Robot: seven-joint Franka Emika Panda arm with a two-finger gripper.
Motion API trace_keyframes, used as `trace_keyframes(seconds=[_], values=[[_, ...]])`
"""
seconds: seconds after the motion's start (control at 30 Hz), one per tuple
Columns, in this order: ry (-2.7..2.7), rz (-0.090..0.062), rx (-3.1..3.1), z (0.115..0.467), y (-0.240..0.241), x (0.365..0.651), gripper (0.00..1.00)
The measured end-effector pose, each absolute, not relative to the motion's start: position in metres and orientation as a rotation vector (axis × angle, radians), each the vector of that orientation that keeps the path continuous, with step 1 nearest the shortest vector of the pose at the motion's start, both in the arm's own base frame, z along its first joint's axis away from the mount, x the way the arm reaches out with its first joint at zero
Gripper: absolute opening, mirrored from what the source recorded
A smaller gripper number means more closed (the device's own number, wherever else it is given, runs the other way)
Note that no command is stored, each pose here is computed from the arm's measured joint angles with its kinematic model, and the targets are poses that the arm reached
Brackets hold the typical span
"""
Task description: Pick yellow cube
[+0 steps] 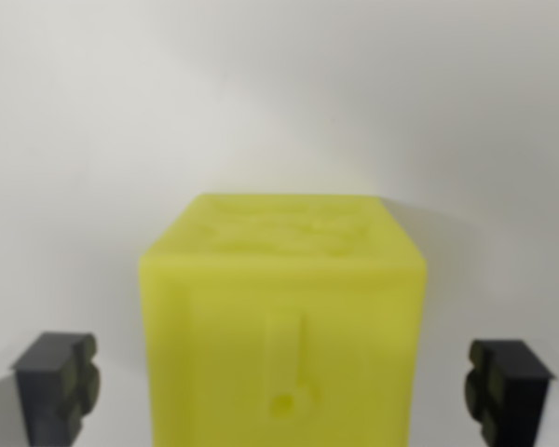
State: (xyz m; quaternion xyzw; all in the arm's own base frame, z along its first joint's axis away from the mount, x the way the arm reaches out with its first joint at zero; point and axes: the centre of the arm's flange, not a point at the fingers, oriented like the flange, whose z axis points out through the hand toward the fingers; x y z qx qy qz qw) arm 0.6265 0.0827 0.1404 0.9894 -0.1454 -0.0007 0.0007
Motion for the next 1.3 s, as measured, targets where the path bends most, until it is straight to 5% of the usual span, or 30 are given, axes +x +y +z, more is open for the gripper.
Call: trace_keyframes(seconds=[0.67, 0.7, 1.3], values=[[-0.453, -0.002, 3.108, 0.116, 0.083, 0.627, 1.00], [-0.453, -0.002, 3.108, 0.116, 0.083, 0.627, 0.00], [-0.452, -0.002, 3.108, 0.151, 0.083, 0.627, 0.00]])
